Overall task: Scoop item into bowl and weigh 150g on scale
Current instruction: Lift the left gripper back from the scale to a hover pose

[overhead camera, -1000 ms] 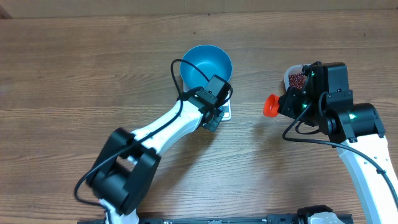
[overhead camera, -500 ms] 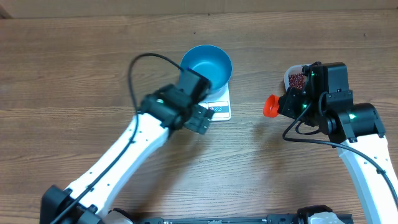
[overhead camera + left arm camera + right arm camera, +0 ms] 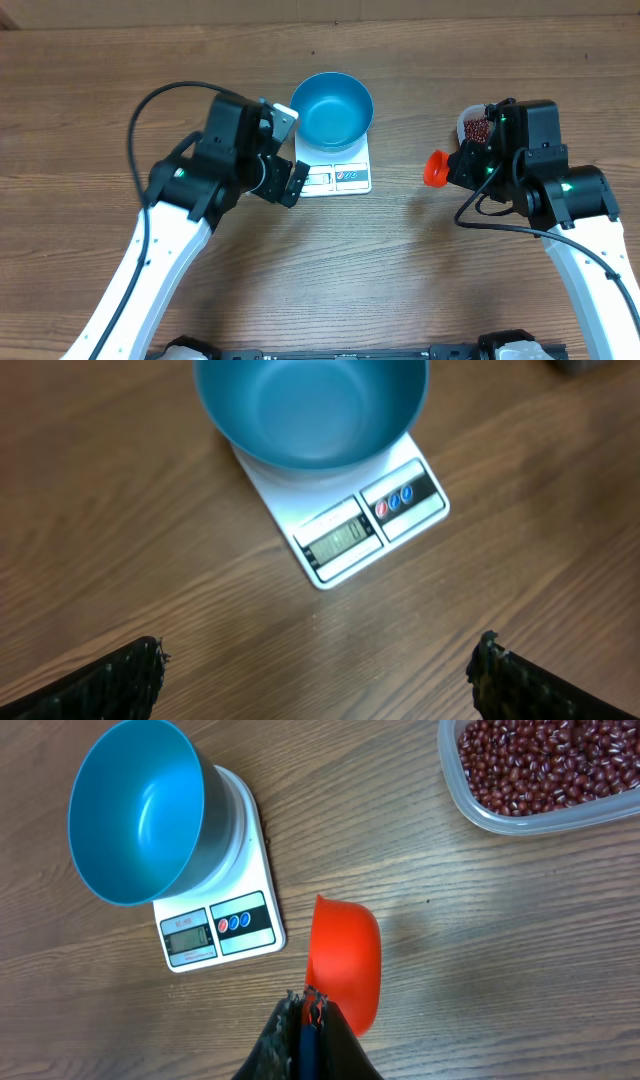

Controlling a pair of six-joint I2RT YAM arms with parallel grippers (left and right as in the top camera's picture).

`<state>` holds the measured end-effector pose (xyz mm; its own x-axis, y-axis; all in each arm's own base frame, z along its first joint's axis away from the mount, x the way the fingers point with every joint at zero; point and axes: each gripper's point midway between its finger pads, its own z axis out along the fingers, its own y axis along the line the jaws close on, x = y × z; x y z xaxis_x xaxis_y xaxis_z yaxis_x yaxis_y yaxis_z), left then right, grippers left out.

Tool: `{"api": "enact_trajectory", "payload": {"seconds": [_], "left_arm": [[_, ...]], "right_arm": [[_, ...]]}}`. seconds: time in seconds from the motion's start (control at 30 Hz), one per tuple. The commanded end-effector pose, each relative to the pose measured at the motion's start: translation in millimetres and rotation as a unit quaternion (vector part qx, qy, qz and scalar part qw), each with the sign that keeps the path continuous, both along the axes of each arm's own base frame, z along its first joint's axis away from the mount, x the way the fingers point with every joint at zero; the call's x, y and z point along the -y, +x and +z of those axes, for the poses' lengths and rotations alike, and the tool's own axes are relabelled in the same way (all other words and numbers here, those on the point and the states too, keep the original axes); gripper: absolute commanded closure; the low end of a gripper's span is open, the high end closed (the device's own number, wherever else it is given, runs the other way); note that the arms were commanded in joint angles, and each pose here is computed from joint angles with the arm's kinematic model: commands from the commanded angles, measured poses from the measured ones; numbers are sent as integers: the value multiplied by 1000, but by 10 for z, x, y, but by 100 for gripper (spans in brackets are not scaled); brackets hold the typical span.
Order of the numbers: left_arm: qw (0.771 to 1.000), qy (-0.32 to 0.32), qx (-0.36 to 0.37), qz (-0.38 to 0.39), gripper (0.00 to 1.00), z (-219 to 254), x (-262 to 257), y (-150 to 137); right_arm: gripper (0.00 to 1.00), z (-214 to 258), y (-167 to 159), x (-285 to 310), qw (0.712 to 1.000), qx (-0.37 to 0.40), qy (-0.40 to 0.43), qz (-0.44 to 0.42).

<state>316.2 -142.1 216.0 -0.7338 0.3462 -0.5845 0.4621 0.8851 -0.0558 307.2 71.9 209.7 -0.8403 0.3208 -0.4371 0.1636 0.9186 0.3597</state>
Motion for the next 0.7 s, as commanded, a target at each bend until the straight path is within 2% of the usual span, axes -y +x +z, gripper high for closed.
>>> {"api": "enact_trajectory", "payload": {"seconds": [0.0, 0.3, 0.67], "left_arm": [[995, 22, 36, 90, 0, 126, -289, -37], [998, 0, 35, 56, 0, -285, 34, -183], [997, -13, 40, 58, 0, -286, 120, -157]], "right_arm": [[96, 174, 49, -23, 1000, 29, 3, 5], [96, 176, 43, -43, 1000, 27, 9, 8], [96, 173, 39, -41, 1000, 26, 8, 8]]}}
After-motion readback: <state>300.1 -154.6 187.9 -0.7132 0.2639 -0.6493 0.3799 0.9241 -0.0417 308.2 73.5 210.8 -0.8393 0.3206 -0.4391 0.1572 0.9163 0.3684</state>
